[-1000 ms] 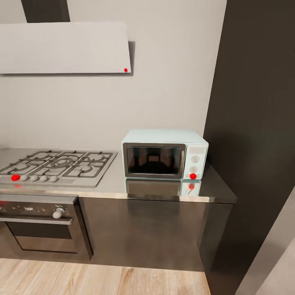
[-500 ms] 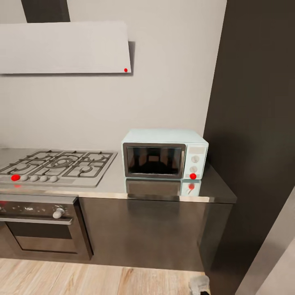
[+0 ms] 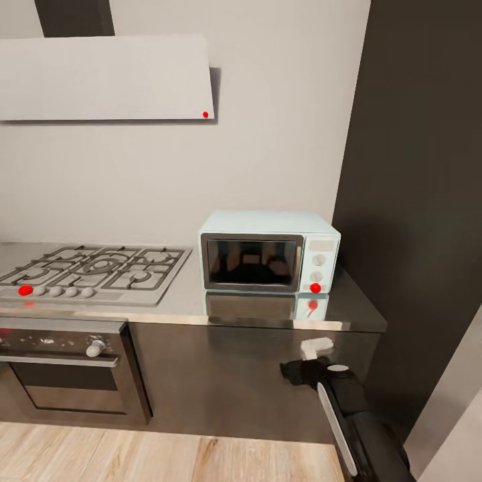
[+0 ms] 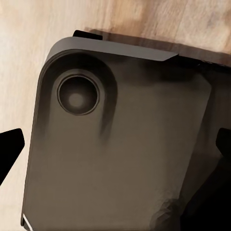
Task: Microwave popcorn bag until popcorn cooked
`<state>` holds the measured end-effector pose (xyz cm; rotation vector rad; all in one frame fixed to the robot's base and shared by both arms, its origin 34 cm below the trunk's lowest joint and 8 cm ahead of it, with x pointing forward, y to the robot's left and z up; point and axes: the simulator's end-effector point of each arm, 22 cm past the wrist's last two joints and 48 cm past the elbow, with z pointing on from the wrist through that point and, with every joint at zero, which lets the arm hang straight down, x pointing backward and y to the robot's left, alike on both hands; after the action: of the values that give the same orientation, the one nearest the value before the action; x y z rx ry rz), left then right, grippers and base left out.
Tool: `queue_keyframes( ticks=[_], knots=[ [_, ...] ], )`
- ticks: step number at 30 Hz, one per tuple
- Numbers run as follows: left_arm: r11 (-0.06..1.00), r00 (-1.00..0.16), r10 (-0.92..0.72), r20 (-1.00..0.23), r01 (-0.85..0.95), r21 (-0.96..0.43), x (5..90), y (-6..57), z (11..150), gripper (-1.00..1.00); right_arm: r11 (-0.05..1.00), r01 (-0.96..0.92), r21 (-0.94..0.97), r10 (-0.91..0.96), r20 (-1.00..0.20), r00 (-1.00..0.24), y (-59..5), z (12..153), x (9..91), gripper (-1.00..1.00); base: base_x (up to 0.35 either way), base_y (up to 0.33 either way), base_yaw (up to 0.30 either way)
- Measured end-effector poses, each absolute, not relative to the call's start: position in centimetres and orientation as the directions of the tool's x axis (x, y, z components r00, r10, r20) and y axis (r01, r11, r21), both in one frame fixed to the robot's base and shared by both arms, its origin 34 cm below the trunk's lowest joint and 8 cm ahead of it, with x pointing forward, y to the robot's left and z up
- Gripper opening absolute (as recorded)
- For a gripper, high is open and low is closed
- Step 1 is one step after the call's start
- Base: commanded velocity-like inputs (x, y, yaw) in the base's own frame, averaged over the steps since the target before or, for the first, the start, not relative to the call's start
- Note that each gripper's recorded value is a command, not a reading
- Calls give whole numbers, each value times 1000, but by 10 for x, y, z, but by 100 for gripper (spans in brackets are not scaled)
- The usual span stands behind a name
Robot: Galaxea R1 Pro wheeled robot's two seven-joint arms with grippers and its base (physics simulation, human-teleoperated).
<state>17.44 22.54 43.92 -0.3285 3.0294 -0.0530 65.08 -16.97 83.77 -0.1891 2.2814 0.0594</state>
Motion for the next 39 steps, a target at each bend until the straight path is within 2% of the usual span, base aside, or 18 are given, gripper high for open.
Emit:
queue_keyframes(
  ticks=[14,20,27,39],
  knots=[
    [976,-972,-216,-89,-212,-45,174,225,439,100,994,-87,-67,-98,-895,-435,-193,1024,752,100,0,0,0],
    [976,-972,-216,-89,-212,-45,174,225,439,100,996,-6,-87,-83,-922,-379,-212,1063,767,100,0,0,0],
    [976,-972,-216,-89,-212,-45,174,225,439,100,999,-1,-35,-34,-975,-218,-204,1099,779,100,0,0,0],
    [977,-974,-209,-91,-205,-53,175,223,439,100,999,-6,-34,-34,-969,-244,-204,1052,781,100,28,29,0]
  ],
)
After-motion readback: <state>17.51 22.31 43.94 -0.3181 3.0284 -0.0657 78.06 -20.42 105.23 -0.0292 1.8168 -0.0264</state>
